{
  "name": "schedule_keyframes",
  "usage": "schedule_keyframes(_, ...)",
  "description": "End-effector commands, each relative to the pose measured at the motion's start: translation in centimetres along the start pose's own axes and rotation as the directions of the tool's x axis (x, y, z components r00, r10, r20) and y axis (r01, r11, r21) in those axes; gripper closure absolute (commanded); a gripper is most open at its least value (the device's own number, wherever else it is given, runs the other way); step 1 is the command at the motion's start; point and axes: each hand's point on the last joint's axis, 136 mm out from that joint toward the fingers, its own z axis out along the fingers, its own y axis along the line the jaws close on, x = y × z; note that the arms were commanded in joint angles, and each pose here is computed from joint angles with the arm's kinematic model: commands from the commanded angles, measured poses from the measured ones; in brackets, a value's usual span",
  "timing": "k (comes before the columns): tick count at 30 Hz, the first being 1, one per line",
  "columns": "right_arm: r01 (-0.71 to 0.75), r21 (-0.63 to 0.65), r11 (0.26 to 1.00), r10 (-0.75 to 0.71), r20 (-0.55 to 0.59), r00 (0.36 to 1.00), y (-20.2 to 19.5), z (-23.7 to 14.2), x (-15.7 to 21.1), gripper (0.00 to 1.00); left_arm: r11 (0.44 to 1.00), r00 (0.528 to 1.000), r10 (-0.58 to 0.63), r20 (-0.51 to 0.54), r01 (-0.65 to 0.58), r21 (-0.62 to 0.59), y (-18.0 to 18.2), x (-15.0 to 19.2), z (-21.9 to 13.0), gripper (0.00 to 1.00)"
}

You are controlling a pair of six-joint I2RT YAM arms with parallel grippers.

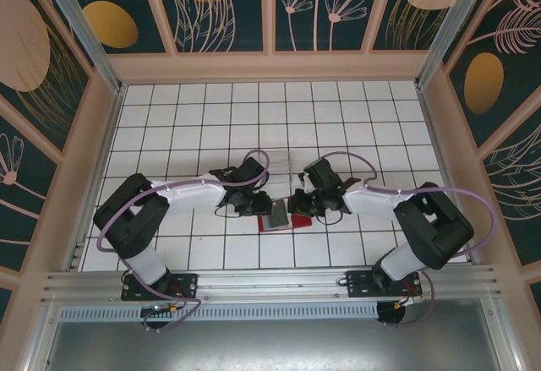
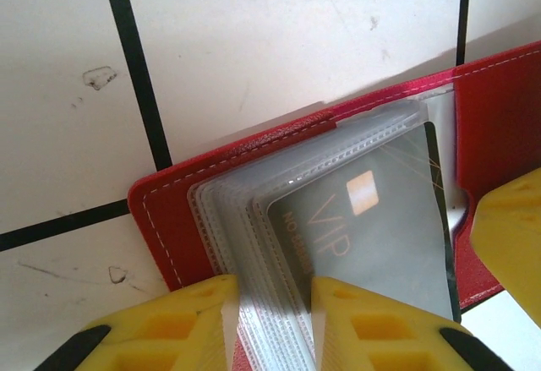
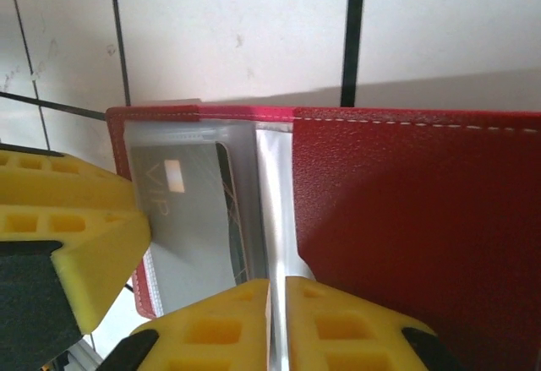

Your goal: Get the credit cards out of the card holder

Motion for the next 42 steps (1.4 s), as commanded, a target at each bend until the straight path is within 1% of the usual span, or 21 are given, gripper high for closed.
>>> schedule_keyframes(1,0.038,-0.051,0.998,-0.039,-0.014,0.999,0.7,0.2,-0.1,0.83,0.997,0.999,-0.010,-0.031,0.008,-0.072,1.9,1.0,0.4,0.71)
schedule_keyframes(4,0.039,-0.056,0.998,-0.040,-0.022,0.999,0.5,0.4,-0.2,0.82,0.996,1.000,-0.011,-0.029,0.009,-0.086,2.3,1.1,0.6,0.73)
schedule_keyframes(6,0.036,-0.058,0.998,-0.038,-0.026,0.999,0.3,0.5,-0.2,0.81,0.992,0.999,-0.021,-0.044,0.015,-0.127,3.3,1.4,1.4,0.74)
schedule_keyframes(9,0.026,-0.051,0.998,-0.028,-0.034,0.999,-0.3,0.7,-0.2,0.81,0.990,0.999,-0.023,-0.047,0.016,-0.141,3.6,1.4,1.5,0.75)
schedule_keyframes(19,0.014,-0.063,0.998,-0.018,-0.061,0.998,-0.6,1.2,0.3,0.78,0.988,0.998,-0.018,-0.056,0.009,-0.152,3.7,1.4,1.6,0.75)
schedule_keyframes(23,0.007,-0.046,0.999,-0.009,-0.060,0.998,-0.9,1.3,0.2,0.80,0.988,0.998,-0.014,-0.058,0.005,-0.153,3.7,1.5,1.6,0.75)
schedule_keyframes(28,0.002,-0.064,0.998,-0.006,-0.070,0.998,-0.7,1.4,0.4,0.79,0.988,0.998,-0.013,-0.061,0.004,-0.152,3.7,1.5,1.6,0.75)
schedule_keyframes(33,-0.017,-0.035,0.999,0.016,-0.017,1.000,-1.1,0.7,-0.2,0.81,0.988,0.998,-0.014,-0.061,0.004,-0.157,3.8,1.6,1.5,0.75)
schedule_keyframes(36,-0.031,-0.057,0.998,0.032,0.015,0.999,-0.7,0.1,-0.7,0.80,0.987,0.998,-0.015,-0.060,0.005,-0.162,3.9,1.6,1.5,0.76)
schedule_keyframes(42,-0.053,-0.104,0.993,0.052,-0.016,0.999,-0.5,0.8,-0.1,0.77,0.987,0.998,-0.023,-0.060,0.014,-0.157,3.9,1.7,1.6,0.75)
